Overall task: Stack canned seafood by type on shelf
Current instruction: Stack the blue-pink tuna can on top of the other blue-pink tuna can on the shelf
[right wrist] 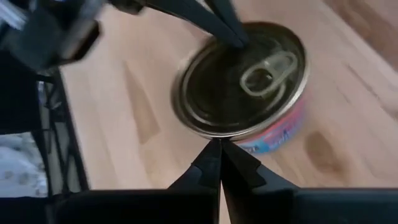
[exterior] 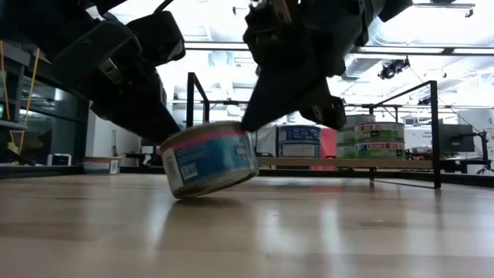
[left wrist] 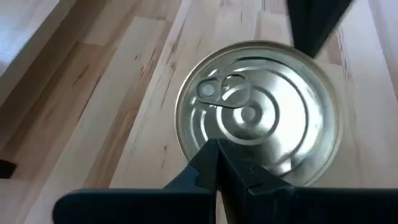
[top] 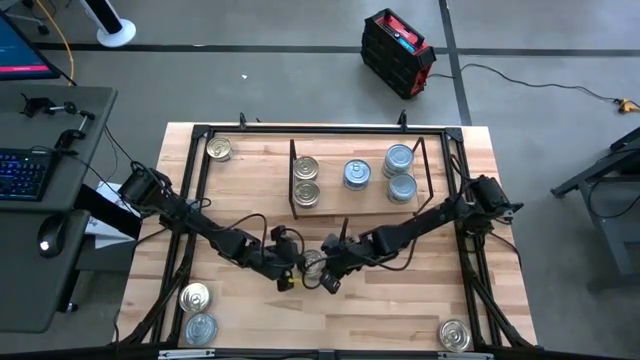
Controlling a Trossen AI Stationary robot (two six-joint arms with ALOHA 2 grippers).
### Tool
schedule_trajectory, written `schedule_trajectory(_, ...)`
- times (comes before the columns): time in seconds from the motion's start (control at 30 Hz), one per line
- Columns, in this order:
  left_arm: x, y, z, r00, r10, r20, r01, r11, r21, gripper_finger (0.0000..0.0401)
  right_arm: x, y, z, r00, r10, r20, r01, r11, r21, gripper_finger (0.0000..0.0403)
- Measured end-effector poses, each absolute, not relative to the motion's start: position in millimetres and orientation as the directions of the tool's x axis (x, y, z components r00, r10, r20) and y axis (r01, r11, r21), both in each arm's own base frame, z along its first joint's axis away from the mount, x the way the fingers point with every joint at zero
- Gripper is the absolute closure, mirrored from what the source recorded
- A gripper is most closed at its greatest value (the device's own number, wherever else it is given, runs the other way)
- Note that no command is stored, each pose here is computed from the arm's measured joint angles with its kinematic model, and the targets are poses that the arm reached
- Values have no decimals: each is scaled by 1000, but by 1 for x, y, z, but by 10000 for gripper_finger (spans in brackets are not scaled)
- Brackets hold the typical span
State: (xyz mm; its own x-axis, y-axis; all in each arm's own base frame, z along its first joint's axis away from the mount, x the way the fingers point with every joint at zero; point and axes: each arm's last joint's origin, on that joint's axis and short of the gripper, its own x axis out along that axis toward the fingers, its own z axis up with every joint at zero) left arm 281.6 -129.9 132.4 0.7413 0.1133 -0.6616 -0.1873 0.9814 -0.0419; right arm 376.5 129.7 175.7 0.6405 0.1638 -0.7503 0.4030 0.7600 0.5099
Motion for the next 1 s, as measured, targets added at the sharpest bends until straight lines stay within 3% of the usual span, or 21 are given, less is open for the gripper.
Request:
schedule_trajectory(0.23, 282, -130, 132, 742, 105, -662, -181, 982, -48, 401, 382, 132, 183, 701, 186, -689, 368, 733, 572, 403)
schedule_trajectory(1.0, 282, -130, 133, 748, 107, -655, -185, 981, -51, 401, 389, 126, 188, 772, 100, -628, 378, 722, 579, 403)
